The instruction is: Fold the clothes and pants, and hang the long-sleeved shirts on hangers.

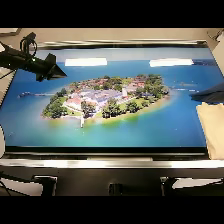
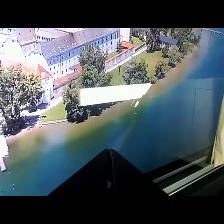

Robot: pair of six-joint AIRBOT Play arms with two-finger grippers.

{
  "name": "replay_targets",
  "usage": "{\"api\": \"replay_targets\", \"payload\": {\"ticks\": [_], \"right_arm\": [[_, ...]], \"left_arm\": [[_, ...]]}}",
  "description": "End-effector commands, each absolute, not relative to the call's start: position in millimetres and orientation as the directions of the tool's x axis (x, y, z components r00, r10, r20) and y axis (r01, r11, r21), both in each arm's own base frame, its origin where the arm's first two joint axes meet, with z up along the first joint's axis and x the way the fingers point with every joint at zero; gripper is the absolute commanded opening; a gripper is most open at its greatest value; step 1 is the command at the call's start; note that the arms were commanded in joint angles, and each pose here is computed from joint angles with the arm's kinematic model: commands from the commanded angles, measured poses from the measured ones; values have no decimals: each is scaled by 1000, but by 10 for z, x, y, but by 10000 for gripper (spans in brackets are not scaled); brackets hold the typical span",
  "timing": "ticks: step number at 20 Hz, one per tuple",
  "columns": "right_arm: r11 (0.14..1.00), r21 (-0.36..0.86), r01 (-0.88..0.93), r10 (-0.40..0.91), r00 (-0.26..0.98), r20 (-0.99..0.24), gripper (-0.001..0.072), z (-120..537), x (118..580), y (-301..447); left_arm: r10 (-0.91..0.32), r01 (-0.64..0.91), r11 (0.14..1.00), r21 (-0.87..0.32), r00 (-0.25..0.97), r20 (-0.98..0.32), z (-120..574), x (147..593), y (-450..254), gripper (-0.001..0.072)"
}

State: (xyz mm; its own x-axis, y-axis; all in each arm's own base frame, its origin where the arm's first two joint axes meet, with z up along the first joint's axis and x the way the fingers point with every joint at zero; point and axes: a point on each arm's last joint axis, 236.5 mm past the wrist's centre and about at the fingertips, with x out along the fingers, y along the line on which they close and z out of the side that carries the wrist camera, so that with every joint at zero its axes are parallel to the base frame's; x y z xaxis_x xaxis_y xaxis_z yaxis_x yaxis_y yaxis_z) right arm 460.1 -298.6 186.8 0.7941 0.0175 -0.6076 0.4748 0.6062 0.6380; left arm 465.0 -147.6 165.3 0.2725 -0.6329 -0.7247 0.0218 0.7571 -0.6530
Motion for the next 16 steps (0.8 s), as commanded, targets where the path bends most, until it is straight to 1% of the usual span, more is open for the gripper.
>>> {"api": "replay_targets", "payload": {"ticks": [1,3,6,8,10,12,16], "right_arm": [[644,518,562,-53,709,-703,20,1950,4202,-2968],[627,438,644,-113,632,-767,20,1913,3946,-3027],[614,373,695,-108,542,-834,21,1792,3694,-2970],[602,317,733,-129,480,-867,21,1649,3564,-3038],[583,269,767,-128,413,-902,21,1416,3446,-3082],[565,242,789,-82,346,-935,21,1096,3342,-3035],[534,67,843,-108,147,-983,21,608,2925,-3158]], "left_arm": [[-655,27,738,-674,266,-707,1693,4636,-1531,15],[-658,28,736,-676,265,-705,1699,4633,-1537,15],[-663,29,732,-681,263,-701,1708,4629,-1550,15],[-663,30,732,-681,264,-701,1708,4630,-1550,15],[-663,30,732,-681,263,-701,1707,4630,-1550,15],[-663,30,732,-681,263,-701,1705,4630,-1553,15],[-663,34,733,-680,262,-701,1704,4628,-1558,15]]}}
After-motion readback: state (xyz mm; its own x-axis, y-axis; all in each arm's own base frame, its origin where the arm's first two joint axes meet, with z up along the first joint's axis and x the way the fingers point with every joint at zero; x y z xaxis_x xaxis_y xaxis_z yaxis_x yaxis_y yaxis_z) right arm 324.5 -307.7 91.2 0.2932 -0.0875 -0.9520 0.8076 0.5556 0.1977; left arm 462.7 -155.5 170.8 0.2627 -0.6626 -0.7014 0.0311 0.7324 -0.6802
